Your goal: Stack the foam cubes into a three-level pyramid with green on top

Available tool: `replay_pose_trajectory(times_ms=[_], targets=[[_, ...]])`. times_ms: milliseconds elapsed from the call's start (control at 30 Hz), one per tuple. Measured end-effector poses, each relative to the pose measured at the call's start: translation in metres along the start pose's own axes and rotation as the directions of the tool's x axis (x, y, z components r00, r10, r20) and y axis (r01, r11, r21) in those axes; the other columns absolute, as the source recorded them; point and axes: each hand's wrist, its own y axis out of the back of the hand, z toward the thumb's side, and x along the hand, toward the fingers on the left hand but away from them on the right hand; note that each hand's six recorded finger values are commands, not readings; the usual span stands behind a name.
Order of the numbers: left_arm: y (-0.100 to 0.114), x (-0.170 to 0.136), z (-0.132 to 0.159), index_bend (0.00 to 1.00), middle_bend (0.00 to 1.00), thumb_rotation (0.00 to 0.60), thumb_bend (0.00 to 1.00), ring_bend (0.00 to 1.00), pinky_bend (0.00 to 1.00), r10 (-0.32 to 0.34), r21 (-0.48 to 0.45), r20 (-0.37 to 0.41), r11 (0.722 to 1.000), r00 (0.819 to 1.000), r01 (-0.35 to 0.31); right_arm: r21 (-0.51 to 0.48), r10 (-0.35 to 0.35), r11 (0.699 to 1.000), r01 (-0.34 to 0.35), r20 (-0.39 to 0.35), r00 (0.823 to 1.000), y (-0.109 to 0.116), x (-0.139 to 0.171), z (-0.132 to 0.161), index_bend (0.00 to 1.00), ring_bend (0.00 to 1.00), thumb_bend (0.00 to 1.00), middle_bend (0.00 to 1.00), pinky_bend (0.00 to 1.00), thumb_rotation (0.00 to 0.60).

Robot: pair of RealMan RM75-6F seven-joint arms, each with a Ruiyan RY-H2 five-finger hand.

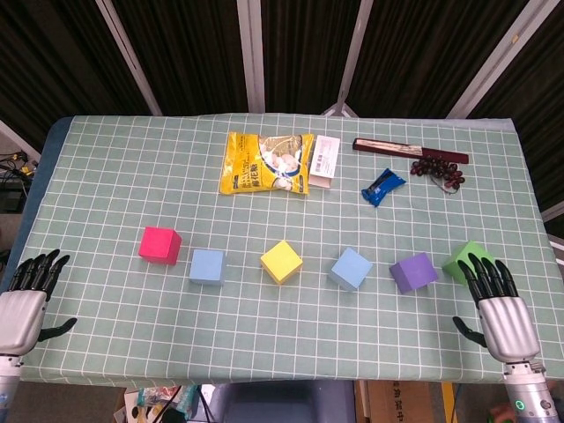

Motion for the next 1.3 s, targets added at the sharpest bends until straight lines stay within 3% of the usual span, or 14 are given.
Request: replay_pose_trajectory(times_ms=[633, 933, 1100, 1300], targets=[[0.000, 0.009, 0.016, 0.00, 0.00, 0.600, 0.02, 0.00, 0.00, -0.020, -0.006, 0.024, 1.000, 1.000, 0.020, -0.004, 0.008, 1.000, -0.008, 0.009, 1.000, 0.001, 0.002, -0.002, 0.00, 0.00, 0.22, 0.00, 0.02, 0.600], [0.013, 0.033, 0.067, 0.00, 0.08, 0.600, 0.07, 0.00, 0.00, -0.018, 0.014, 0.117, 1.000, 0.993, 0.016, -0.011, 0.013, 1.000, -0.012, 0.010, 1.000, 0.000, 0.002, -0.002, 0.00, 0.00, 0.22, 0.00, 0.02, 0.600], [0.016, 0.050, 0.101, 0.00, 0.15, 0.600, 0.07, 0.00, 0.00, -0.056, 0.035, 0.146, 0.998, 0.988, 0.051, -0.019, 0.015, 1.000, -0.015, 0.013, 1.000, 0.001, 0.002, -0.003, 0.00, 0.00, 0.22, 0.00, 0.02, 0.600], [0.010, 0.069, 0.136, 0.00, 0.17, 0.600, 0.10, 0.00, 0.00, -0.114, 0.087, 0.151, 0.991, 0.982, 0.102, -0.022, 0.014, 1.000, -0.014, 0.016, 1.000, 0.002, 0.003, -0.005, 0.00, 0.00, 0.22, 0.00, 0.02, 0.600]])
